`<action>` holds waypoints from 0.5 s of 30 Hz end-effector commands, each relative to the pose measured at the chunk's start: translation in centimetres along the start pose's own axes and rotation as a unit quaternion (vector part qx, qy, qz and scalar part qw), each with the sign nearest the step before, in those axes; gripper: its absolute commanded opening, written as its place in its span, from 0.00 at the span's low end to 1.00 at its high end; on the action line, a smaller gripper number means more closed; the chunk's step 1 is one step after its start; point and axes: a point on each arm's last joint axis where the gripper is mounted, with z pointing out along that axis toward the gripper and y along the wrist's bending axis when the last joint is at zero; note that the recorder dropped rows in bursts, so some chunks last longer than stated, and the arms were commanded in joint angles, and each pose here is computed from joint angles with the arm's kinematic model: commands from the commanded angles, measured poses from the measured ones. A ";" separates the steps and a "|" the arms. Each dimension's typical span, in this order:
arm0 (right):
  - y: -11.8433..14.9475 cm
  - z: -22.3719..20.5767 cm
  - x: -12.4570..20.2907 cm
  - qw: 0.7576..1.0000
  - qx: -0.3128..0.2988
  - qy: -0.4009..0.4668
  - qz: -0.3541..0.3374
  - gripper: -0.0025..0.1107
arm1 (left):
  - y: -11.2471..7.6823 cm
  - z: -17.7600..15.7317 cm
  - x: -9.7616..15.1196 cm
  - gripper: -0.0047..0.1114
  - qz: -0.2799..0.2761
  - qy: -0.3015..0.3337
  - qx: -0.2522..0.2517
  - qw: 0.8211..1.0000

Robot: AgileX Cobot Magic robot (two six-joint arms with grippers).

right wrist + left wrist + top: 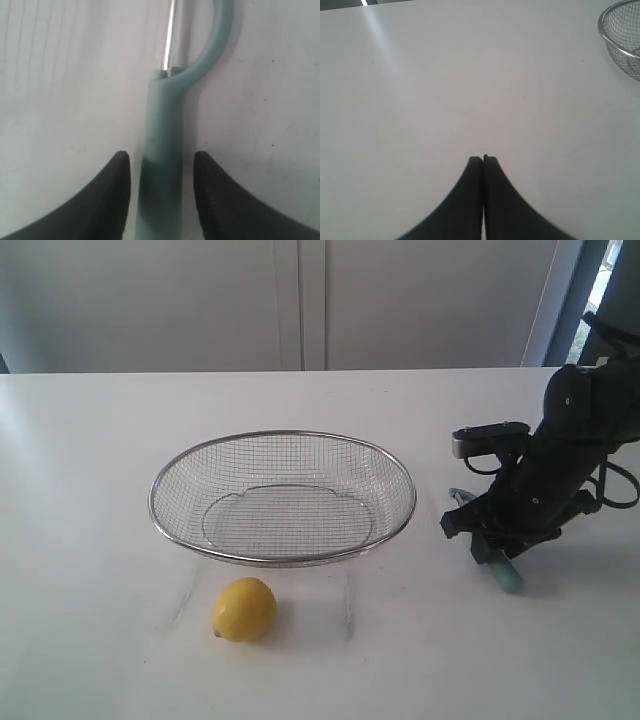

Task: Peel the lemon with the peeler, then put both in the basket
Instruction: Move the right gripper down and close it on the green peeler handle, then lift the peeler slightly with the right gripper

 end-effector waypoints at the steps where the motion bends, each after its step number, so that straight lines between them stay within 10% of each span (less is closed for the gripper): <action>1: 0.1 0.0 0.0 1.000 -0.002 0.001 0.003 0.36 | 0.0 0.0 0.1 0.05 -0.004 0.001 0.001 1.000; 9: 0.1 -0.1 0.1 1.000 -0.003 0.009 0.002 0.02 | 0.0 0.0 0.1 0.05 -0.004 0.001 0.001 1.000; 15: 0.1 -0.1 0.1 1.000 -0.001 0.009 0.000 0.02 | 0.0 0.0 0.1 0.05 -0.004 0.001 0.001 1.000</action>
